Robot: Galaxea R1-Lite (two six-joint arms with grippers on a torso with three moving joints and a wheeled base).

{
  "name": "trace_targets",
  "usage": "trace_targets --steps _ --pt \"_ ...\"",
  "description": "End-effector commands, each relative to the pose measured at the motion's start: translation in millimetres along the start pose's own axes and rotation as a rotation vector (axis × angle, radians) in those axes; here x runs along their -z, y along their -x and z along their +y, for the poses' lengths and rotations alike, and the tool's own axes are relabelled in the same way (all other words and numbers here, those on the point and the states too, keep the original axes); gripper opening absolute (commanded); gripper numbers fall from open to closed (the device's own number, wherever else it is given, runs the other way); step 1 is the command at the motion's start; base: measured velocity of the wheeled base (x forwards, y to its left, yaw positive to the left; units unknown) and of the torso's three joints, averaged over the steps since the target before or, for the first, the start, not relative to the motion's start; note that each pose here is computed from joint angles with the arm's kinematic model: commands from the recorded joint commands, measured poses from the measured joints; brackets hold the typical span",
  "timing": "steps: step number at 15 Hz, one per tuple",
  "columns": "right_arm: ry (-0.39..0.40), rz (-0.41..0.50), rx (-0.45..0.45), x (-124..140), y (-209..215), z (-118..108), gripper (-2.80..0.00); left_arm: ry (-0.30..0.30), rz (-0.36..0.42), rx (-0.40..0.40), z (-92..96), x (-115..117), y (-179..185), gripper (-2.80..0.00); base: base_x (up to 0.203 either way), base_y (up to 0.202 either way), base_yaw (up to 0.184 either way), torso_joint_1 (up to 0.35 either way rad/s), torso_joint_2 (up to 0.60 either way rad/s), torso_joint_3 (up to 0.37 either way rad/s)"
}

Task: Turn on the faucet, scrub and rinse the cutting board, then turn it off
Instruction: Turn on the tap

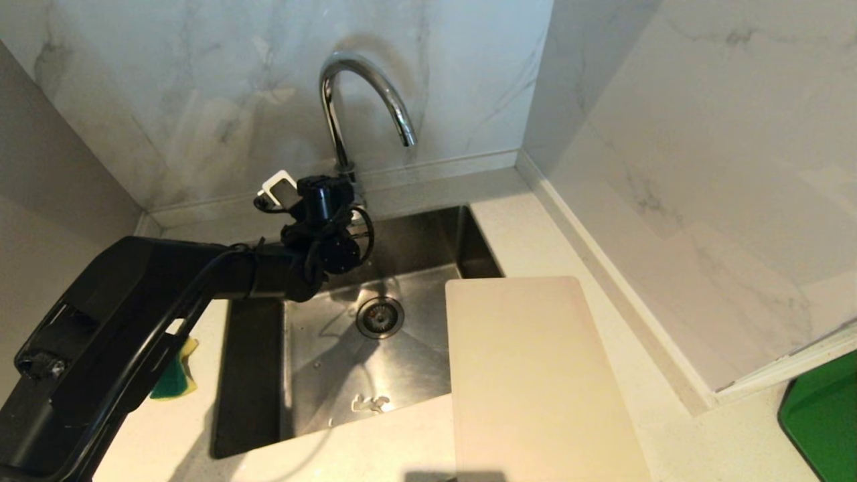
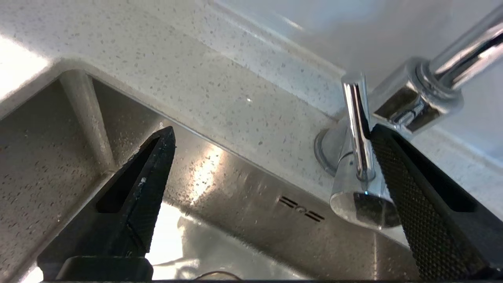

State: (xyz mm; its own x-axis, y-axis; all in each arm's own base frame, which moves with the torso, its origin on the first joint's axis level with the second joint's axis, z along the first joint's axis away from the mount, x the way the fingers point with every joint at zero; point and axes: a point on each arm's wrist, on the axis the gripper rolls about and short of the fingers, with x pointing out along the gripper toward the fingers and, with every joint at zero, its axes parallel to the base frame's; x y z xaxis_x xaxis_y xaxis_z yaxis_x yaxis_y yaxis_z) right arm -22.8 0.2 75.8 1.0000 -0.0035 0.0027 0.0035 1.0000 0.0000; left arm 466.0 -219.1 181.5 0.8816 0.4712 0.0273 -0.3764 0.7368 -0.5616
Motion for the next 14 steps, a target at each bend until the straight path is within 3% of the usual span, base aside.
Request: trace_targets --steps 1,9,14 --pt "0.0 0.0 0.0 0 0 0 -2.8 0.015 -0.02 -0.016 3.6 -7 -7 0.0 0.0 0.0 0.0 0.0 0.0 0.0" --pt "0.0 0.0 0.0 0 0 0 -2.8 -0.007 0.0 -0.021 15.0 8 -19 0.0 0.0 0.0 0.0 0.0 0.0 0.0" --pt "0.0 0.0 0.0 0 0 0 -2.8 -0.009 0.013 -0.021 13.4 3 -17 0.0 0.0 0.0 0.0 0.0 0.0 0.0"
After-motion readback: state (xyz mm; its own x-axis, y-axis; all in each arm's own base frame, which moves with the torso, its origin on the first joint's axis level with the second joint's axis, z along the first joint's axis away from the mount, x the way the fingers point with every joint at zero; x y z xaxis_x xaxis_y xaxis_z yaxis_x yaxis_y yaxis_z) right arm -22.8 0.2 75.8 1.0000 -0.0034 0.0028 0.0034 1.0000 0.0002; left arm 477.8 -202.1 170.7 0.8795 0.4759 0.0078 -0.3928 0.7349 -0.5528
